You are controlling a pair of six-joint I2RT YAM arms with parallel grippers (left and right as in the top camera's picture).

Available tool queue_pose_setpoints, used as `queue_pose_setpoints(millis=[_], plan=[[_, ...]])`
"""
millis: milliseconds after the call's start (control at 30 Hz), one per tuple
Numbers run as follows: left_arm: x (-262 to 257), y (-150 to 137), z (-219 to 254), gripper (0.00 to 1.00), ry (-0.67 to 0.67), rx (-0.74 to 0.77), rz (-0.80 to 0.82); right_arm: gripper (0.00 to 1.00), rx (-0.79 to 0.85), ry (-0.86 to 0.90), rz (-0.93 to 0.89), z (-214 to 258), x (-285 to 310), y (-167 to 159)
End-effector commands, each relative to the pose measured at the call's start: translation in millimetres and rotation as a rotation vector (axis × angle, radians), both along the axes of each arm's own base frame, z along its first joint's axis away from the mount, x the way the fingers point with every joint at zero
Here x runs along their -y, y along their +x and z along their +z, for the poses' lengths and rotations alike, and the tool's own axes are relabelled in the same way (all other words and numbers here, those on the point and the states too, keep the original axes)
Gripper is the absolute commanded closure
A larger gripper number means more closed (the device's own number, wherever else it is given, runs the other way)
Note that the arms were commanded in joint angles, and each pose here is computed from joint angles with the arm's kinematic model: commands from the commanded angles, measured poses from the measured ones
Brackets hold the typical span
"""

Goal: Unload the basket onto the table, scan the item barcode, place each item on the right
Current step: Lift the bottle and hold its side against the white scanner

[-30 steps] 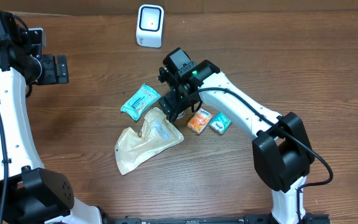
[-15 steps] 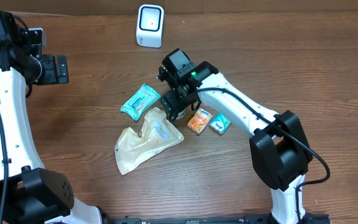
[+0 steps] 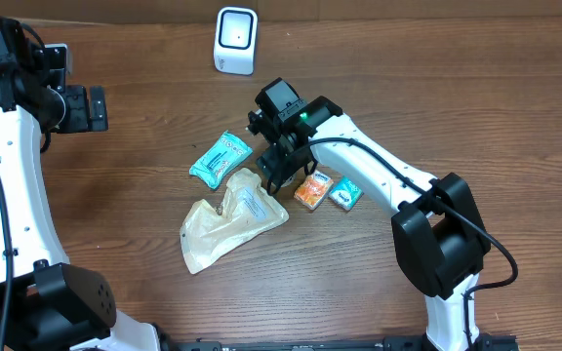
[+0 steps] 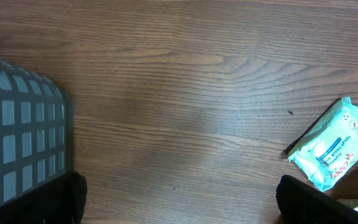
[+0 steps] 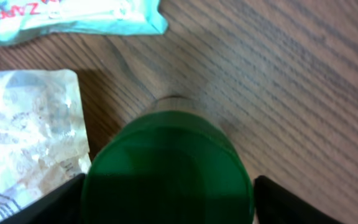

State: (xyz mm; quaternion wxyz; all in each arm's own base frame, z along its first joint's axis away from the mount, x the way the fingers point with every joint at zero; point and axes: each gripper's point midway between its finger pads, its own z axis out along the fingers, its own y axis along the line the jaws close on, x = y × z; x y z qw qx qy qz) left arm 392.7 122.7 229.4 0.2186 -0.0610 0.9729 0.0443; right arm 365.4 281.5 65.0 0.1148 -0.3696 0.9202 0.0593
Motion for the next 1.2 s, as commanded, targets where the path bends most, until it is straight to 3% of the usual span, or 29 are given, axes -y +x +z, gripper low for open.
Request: queue_pose_setpoints(millis=[0,333,600,667,700,1033,1100,1167], plan=[[-0.7,-0.2,-3.8,0.00,-0.011,-0.008,0.018,0.15,-0.018,0.003,0.051,-4.4,-1.4,-5.1],[-0.7,-0.2,-3.8,0.00,-0.011,-0.008,0.018,0.17,-0.009,0.018,0.048,-12.7,-3.9,-2.8],[-0.7,-0.2,-3.8,0.00,-0.011,-0.008,0.018,0.31,0.014,0.028,-0.068,-11.2,-3.1,7.2],[-0.7,-0.2,-3.8,0.00,-0.011,-0.008,0.018,0.44,0.019,0.052,-0.119,-4.2,-6.8,12.0],[-0.5,-0.2,-3.8,0.00,-0.011,-0.008,0.018,0.45,0.021,0.062,-0.142,-0.5,-8.3,14.2],[-0.7,-0.2,-3.8,0.01,-0.011,-0.008,0.018,0.57,0.000,0.223,-0.504,105.1,-0.6,45.8],[-0.7,-0.2,-3.8,0.00,-0.011,-0.008,0.018,0.59,-0.071,0.347,-0.567,137.7,2.5,51.0],[-0.7,-0.2,-3.8,0.00,-0.011,-0.008,0.018,0.69,-0.159,0.485,-0.610,164.9,6.4,56.2]])
